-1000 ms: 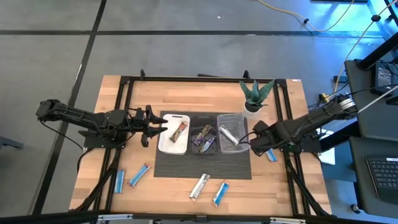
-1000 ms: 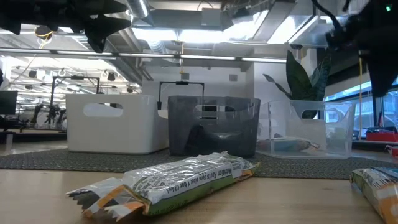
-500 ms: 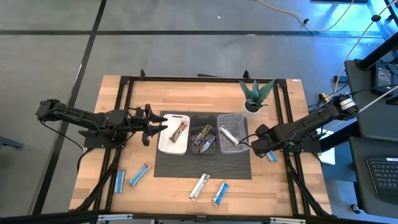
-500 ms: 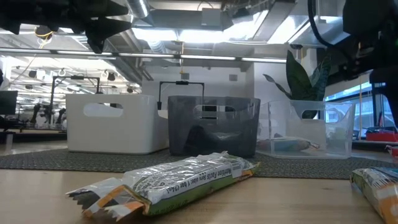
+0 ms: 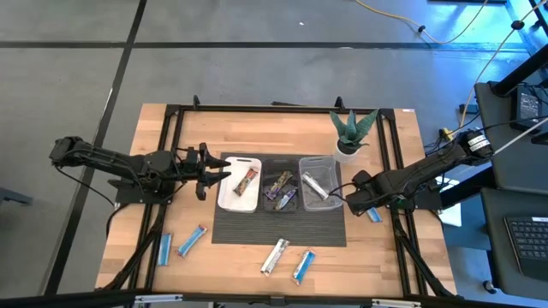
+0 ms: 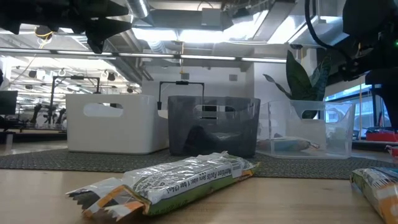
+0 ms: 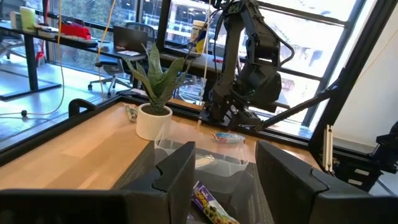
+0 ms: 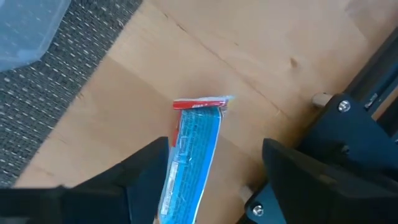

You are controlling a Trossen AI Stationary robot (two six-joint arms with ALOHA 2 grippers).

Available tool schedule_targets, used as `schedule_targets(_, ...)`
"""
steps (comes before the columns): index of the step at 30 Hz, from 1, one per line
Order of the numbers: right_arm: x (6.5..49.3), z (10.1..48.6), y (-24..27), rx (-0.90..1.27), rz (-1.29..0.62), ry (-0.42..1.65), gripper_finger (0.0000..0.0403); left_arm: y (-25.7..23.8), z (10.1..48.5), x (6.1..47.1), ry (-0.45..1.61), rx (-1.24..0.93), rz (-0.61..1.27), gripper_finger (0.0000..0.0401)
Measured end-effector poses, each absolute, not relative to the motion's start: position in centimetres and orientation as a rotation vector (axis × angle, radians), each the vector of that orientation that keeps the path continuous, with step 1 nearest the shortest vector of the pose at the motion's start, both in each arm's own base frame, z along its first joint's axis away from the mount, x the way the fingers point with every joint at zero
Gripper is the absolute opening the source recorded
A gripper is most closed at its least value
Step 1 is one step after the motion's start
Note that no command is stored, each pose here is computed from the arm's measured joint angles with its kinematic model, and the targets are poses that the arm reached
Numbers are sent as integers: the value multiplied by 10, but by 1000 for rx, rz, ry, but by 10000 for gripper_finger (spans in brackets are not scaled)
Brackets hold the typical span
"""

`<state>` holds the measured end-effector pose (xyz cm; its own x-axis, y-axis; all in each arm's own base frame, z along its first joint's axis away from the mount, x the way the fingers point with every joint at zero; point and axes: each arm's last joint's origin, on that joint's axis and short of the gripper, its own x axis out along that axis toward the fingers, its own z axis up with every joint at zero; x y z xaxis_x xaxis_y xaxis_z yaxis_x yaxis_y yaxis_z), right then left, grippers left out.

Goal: Pick and place Granola Bars by type
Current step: Put the red granola bar into the white bin

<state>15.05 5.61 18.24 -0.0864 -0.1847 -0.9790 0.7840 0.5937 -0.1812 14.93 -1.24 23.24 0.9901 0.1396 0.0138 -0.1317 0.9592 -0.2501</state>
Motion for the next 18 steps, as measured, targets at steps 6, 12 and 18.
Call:
schedule_targets(6, 152, 182, 52, 551, -876, 1451, 255, -12, 232, 149, -31, -251, 138, 159)
schedule_targets(12, 152, 182, 53, 546, -803, 1519, 251, -12, 232, 149, -31, -251, 138, 163)
schedule_targets(18, 153, 180, 54, 527, -775, 1560, 251, -12, 232, 149, -31, -251, 138, 160)
